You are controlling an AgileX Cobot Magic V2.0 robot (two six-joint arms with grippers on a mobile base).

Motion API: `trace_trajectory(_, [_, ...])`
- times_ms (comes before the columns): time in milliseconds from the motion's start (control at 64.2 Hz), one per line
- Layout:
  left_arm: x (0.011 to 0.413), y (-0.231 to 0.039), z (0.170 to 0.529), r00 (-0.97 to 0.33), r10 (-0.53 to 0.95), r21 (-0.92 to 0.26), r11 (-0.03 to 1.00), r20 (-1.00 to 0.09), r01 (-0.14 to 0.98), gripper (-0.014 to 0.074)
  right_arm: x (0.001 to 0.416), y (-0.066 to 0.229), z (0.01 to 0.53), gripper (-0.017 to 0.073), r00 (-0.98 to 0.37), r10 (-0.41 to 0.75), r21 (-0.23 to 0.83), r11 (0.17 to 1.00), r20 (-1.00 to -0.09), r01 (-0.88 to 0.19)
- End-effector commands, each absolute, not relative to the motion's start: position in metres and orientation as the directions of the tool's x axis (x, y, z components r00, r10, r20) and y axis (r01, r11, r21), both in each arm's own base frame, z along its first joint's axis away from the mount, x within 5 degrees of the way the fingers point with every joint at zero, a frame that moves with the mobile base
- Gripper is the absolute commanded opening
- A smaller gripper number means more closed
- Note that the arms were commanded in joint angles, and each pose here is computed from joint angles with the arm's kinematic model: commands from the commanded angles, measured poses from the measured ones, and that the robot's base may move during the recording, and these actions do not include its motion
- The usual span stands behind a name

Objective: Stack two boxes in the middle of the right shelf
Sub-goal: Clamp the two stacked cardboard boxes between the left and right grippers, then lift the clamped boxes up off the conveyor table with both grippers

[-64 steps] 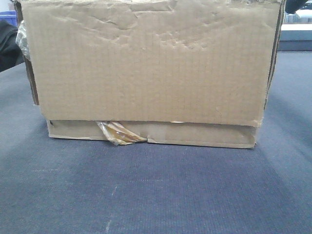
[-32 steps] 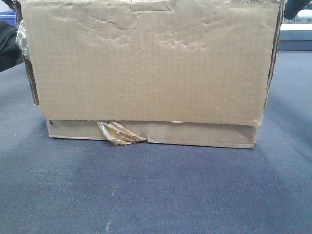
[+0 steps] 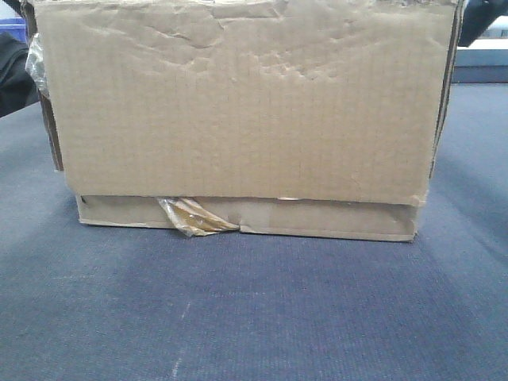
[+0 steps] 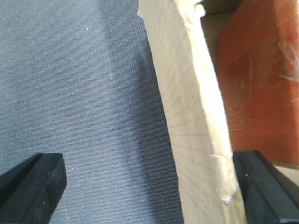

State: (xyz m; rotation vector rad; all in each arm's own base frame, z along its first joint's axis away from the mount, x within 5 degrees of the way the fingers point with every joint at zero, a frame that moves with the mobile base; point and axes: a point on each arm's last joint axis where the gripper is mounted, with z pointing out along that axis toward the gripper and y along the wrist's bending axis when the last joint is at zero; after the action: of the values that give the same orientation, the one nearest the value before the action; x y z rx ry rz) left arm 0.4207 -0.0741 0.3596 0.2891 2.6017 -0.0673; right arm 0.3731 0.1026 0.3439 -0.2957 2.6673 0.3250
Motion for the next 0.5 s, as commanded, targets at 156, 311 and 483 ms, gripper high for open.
trace_trajectory(156, [0.4238, -0.0786, 0.3490, -0.858, 0.183, -0.019, 0.976, -0.480, 0.219, 0.0256, 0.3716, 0.1027, 0.3481, -0.0125, -0.876, -0.166, 0.165, 0.950, -0.453, -0.265])
trace_trajectory(311, [0.4238, -0.0786, 0.3490, -0.858, 0.183, -0.019, 0.976, -0.480, 0.219, -0.0109, 0.3714, 0.1026, 0.3479, -0.0154, -0.877, -0.167, 0.165, 0.950, -0.451, -0.266])
trace_trajectory(483, [0.4231, -0.0822, 0.3490, -0.857, 0.185, -0.021, 0.975, -0.480, 0.222, -0.0111, 0.3713, 0.1026, 0.3479, -0.0154, -0.878, -0.167, 0.165, 0.950, -0.449, -0.266])
